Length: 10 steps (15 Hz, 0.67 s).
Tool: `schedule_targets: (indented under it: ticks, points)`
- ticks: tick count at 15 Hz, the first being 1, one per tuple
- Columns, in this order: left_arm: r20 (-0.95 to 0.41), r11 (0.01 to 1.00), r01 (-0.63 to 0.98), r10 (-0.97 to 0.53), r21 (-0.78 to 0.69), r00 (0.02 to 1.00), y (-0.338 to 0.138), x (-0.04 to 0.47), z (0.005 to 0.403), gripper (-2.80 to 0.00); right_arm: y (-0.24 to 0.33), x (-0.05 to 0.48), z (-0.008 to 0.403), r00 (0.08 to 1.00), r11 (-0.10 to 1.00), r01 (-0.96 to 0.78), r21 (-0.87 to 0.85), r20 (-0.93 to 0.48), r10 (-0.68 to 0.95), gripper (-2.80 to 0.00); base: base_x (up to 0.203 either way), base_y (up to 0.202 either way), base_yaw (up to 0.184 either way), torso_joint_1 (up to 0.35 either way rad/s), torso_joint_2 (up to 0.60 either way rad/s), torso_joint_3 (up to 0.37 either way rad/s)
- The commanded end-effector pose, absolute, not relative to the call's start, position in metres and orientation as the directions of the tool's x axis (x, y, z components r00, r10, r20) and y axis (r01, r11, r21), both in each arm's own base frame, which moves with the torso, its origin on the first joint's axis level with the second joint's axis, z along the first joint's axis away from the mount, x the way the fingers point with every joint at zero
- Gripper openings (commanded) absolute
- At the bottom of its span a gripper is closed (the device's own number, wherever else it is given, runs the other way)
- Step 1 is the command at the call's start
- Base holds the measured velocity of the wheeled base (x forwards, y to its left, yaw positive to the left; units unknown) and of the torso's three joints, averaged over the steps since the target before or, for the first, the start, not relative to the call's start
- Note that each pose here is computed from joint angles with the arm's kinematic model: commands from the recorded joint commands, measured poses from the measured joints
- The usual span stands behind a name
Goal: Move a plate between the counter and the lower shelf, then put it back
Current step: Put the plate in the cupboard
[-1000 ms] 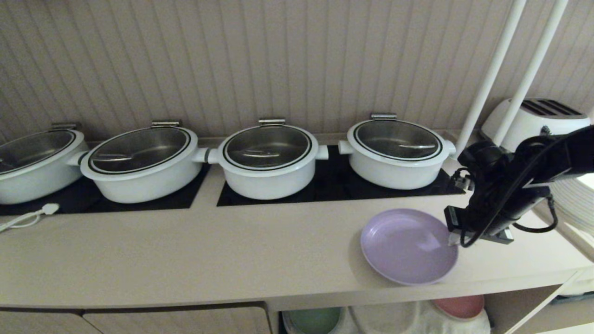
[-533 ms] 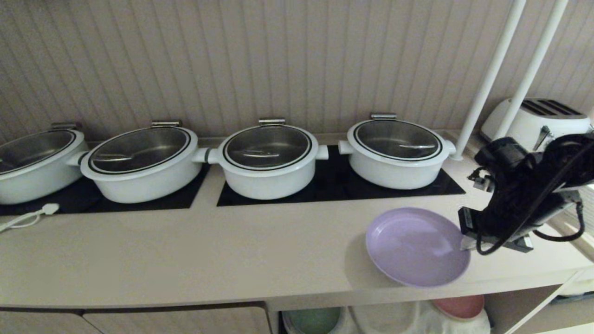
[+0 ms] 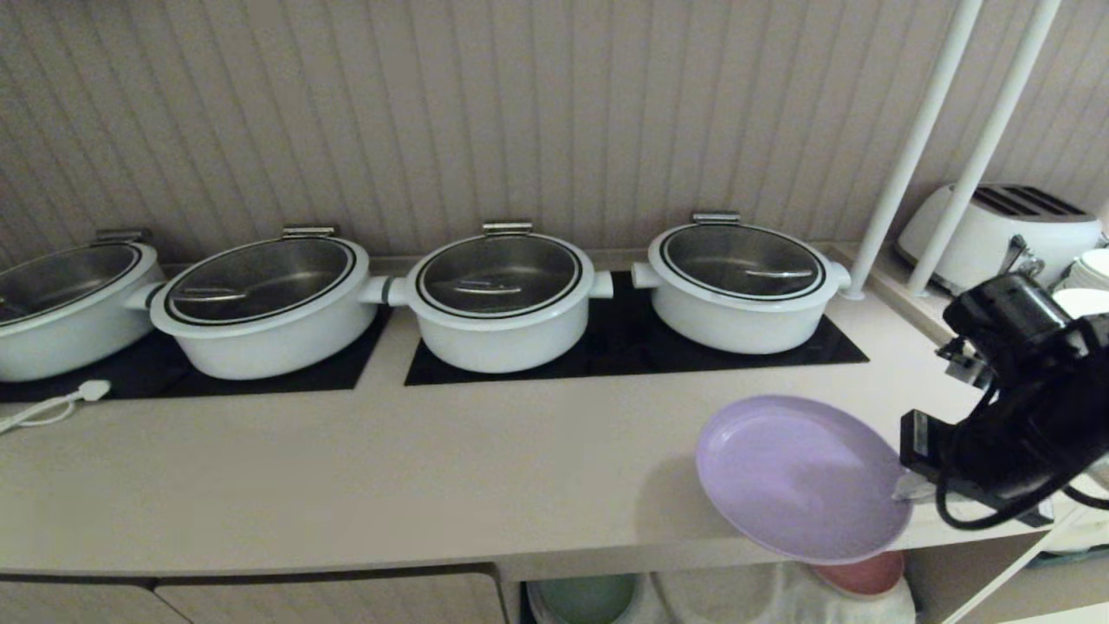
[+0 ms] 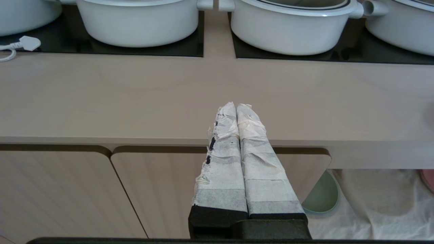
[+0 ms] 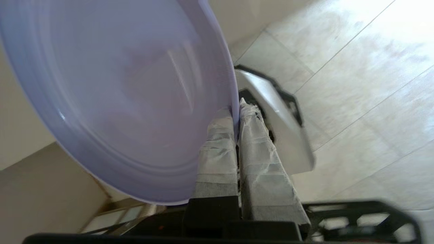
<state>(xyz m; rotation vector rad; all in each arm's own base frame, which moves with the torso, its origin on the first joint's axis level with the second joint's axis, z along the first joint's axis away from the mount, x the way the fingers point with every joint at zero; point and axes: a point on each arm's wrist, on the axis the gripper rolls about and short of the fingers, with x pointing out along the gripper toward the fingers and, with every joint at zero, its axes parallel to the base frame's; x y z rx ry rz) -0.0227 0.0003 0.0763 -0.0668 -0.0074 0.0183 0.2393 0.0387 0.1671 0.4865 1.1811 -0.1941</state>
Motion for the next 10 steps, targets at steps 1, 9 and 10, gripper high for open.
schedule_targets:
  ticks: [1,9,10]
  points:
    - [0.009,0.998,-0.018,0.018,-0.068,1.0,0.0,-0.023,0.076,-2.8,0.048,0.213,0.18,0.419,0.867,0.386,0.315,-0.897,0.139,-2.8,0.0,0.0,0.0,0.0,0.0,0.0]
    - [0.006,0.998,-0.018,0.018,-0.064,1.0,0.0,-0.023,0.076,-2.8,0.045,0.159,0.17,0.401,0.859,0.396,0.325,-0.903,0.157,-2.8,0.0,0.0,0.0,0.0,0.0,0.0]
    - [0.006,0.998,-0.019,0.019,-0.064,1.0,0.0,-0.023,0.076,-2.8,0.043,0.154,0.168,0.397,0.86,0.396,0.322,-0.905,0.155,-2.8,0.0,0.0,0.0,0.0,0.0,0.0]
